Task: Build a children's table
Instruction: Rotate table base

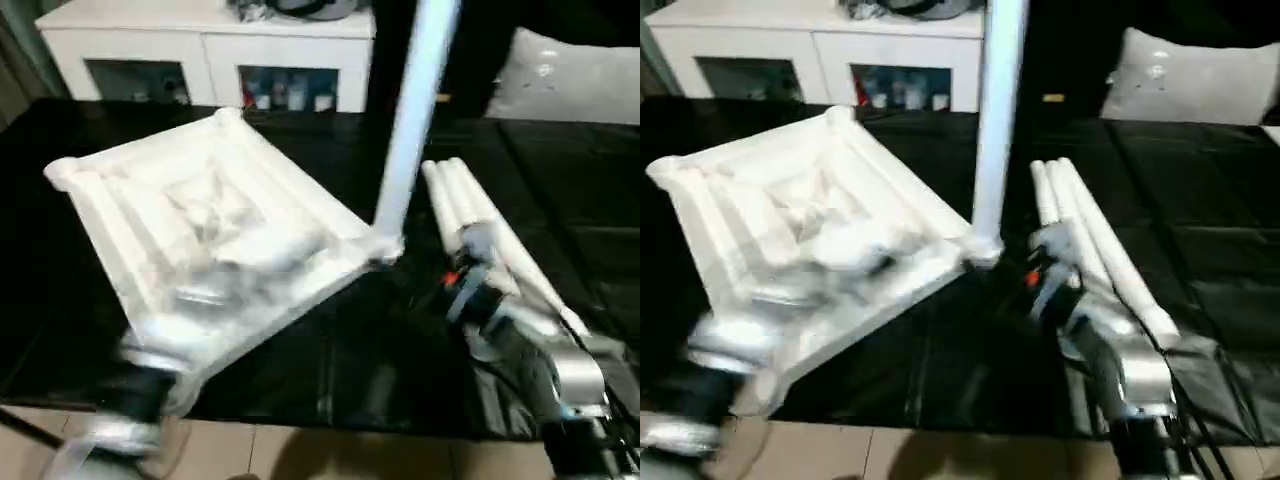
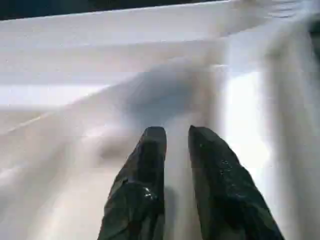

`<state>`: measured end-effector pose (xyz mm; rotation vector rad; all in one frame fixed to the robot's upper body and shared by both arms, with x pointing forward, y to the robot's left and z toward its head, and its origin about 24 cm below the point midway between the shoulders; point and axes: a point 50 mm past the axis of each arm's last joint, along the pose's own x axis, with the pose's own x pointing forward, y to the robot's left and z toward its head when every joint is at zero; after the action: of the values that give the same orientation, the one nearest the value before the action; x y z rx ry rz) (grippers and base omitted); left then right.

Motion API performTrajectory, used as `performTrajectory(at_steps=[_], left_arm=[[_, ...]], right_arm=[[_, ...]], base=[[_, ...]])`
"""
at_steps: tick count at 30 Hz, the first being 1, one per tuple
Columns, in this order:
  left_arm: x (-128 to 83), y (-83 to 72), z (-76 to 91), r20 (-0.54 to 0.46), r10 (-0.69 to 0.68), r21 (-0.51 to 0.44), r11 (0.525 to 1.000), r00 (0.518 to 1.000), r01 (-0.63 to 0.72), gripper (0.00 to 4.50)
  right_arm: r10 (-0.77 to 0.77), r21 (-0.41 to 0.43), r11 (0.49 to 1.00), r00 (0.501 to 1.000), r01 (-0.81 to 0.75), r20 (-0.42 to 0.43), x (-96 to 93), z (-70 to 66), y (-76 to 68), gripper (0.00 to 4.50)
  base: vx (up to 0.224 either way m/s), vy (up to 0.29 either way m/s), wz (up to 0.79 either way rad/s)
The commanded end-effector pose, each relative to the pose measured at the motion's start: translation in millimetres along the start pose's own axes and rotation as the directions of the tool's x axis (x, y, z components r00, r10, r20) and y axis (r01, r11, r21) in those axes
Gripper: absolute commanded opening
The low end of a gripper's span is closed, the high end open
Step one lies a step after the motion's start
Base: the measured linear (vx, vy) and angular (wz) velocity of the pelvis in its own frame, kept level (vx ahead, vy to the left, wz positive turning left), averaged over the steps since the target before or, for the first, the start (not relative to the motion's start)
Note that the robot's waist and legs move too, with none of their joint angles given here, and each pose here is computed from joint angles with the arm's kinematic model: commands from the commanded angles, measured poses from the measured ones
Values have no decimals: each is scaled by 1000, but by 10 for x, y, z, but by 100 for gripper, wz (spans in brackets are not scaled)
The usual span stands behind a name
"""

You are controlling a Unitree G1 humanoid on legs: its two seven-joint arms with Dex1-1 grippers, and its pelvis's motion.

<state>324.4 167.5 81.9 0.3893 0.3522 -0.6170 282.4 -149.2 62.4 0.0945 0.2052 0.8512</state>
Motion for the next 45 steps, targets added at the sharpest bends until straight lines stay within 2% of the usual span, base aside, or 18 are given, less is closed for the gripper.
performTrajectory(at_steps=[1,4,5,8,13,14,17,20,23,29,31,33,34,36,40,43,44,45], left_arm=[[-117,150,64,19,48,-6,999,999,-48,53],[-229,318,43,-20,119,13,993,993,-119,14],[-328,478,-10,-77,200,55,979,977,-196,11],[-463,675,-117,-173,296,128,952,939,-277,5],[-523,722,-174,-232,328,158,942,916,-297,5],[-581,771,-251,-295,371,213,924,881,-317,5],[-639,812,-330,-347,405,248,909,846,-334,5],[-695,862,-363,-365,455,284,885,812,-368,5],[-707,873,-364,-366,467,287,879,805,-379,5],[-712,810,-425,-418,414,280,906,809,-318,5],[-710,716,-501,-470,337,266,935,816,-234,5],[-729,567,-601,-536,206,250,965,819,-79,5],[-729,567,-601,-536,206,250,965,819,-79,5],[-725,433,-622,-548,78,199,979,833,39,5],[-701,287,-600,-516,-80,164,968,853,191,5],[-684,133,-550,-477,-239,121,935,846,333,5],[-659,38,-491,-427,-327,95,911,843,401,5],[-659,38,-491,-427,-327,95,911,843,402,5]], right_arm=[[9,-52,999,997,-13,-76,68,-57,47,450],[-27,-73,997,992,18,-124,131,-108,28,450],[-55,-87,995,986,41,-158,194,-134,19,450],[-86,-102,993,978,68,-192,301,-145,4,450],[-107,-119,990,969,81,-223,348,-167,-21,450],[-111,-133,988,965,81,-239,385,-182,-33,450],[-104,-136,988,964,72,-243,426,-184,-25,450],[-94,-136,989,965,62,-244,467,-195,-9,450],[-95,-137,989,964,62,-247,482,-204,-8,450],[-81,-138,989,964,47,-254,547,-226,14,450],[-80,-138,989,964,46,-253,571,-227,14,450],[-78,-130,990,967,48,-243,610,-220,16,450],[-78,-130,990,967,48,-243,610,-220,16,450],[-75,-120,992,968,47,-241,644,-227,25,450],[-68,-116,992,966,40,-248,690,-251,38,450],[-68,-114,993,966,40,-249,722,-248,29,450],[-70,-115,992,966,42,-247,740,-241,17,450],[-70,-115,992,966,42,-247,740,-241,17,450]], base=[[0,0,0],[0,0,0],[0,0,0],[0,0,0],[0,0,0],[0,0,0],[0,0,0],[0,0,0],[0,0,0],[0,0,0],[0,0,0],[0,0,0],[0,0,0],[0,0,0],[0,0,0],[0,0,0],[0,0,0],[0,0,0]])
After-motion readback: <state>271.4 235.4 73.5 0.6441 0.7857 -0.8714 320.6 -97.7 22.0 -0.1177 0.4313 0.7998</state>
